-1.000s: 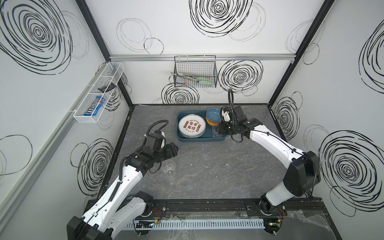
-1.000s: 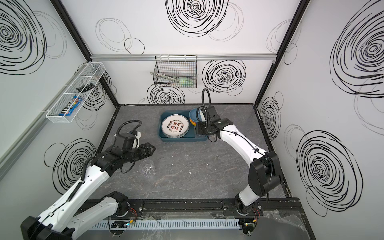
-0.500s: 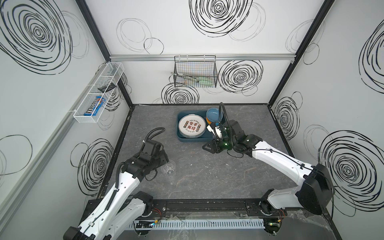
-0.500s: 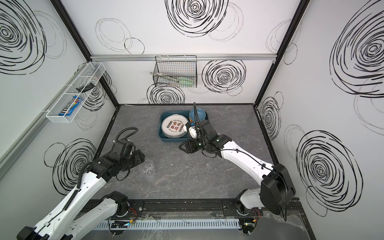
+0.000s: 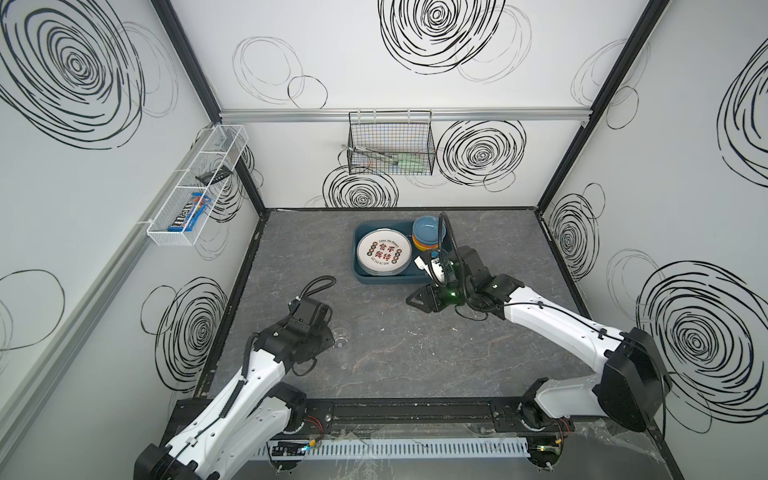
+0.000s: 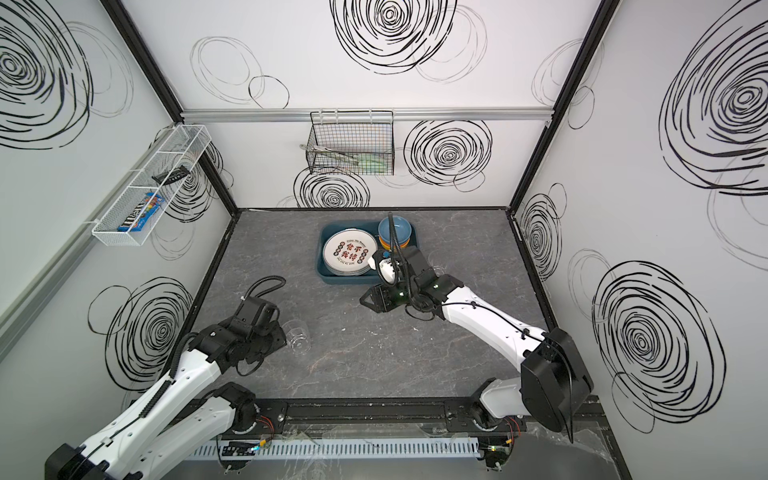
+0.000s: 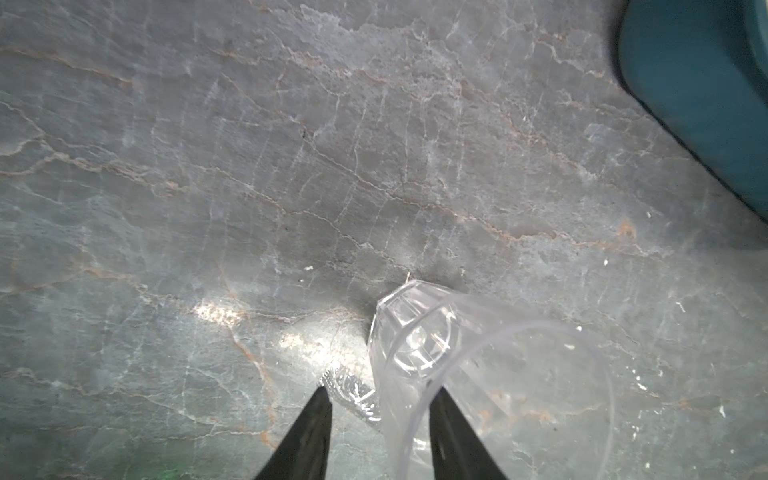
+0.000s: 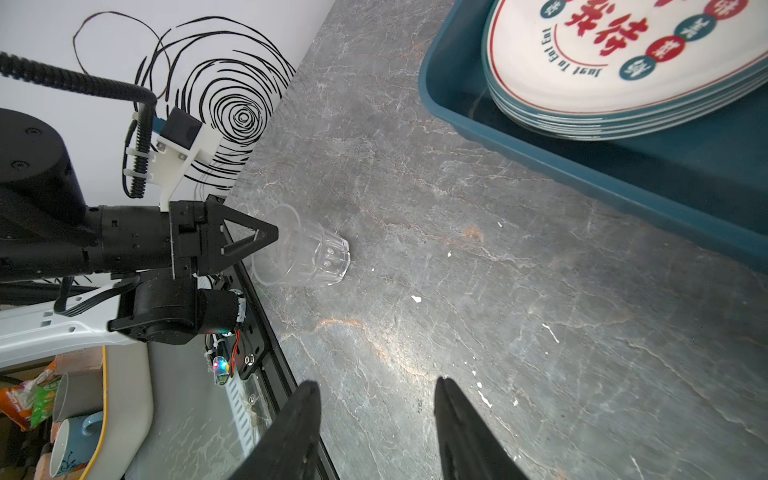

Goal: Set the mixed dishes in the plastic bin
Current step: 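Grasp the second clear cup on the table with the left gripper while the right approaches, then grasp the clear cup from the left gripper with the right gripper, then carry the clear cup over the bin with the right gripper while the left releases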

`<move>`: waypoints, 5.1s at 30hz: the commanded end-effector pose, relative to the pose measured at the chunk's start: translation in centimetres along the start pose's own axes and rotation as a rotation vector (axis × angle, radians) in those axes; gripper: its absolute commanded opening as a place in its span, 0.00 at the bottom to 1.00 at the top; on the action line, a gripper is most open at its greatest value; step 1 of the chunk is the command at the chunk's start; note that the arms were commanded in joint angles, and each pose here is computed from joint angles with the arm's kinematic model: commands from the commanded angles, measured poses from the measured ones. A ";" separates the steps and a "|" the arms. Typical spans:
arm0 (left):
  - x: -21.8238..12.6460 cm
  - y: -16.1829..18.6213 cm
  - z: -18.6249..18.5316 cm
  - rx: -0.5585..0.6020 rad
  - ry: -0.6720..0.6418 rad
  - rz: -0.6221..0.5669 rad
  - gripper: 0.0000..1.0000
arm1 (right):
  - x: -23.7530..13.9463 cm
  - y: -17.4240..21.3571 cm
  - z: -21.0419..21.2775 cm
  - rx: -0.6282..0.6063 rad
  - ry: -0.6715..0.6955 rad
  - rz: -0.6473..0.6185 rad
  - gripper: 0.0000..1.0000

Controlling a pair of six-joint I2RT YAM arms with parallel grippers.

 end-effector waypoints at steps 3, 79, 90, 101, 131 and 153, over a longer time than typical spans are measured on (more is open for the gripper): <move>0.3 0.2 -0.3 -0.006 0.015 0.011 0.32 | -0.4 -0.1 0.2 -0.030 0.006 -0.031 0.49; -4.5 -0.9 -20.8 0.391 0.434 0.010 0.00 | 0.0 -7.6 0.2 0.123 0.176 0.008 0.47; -4.7 -0.9 -21.5 0.395 0.437 0.006 0.01 | 1.0 -7.0 -0.5 0.122 0.236 0.052 0.35; -5.4 -1.1 -21.8 0.386 0.450 0.002 0.14 | 0.8 -6.5 -1.2 0.111 0.308 0.057 0.14; -7.7 -2.1 -19.2 0.321 0.562 -0.002 0.56 | -2.5 -7.4 -4.7 0.158 0.464 -0.030 0.00; -5.0 -1.9 -14.9 0.264 0.673 0.076 0.77 | -6.5 -9.1 -10.4 0.283 0.649 -0.103 0.00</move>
Point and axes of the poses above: each gripper's point midway between its finger pads, its own x axis out along the fingers, its own z axis along the line the jaws close on, y = z × x, the point moved 9 cm from there along -x, back along the fingers, and after that the axes turned 10 degrees about -x, right-handed, at the moved point
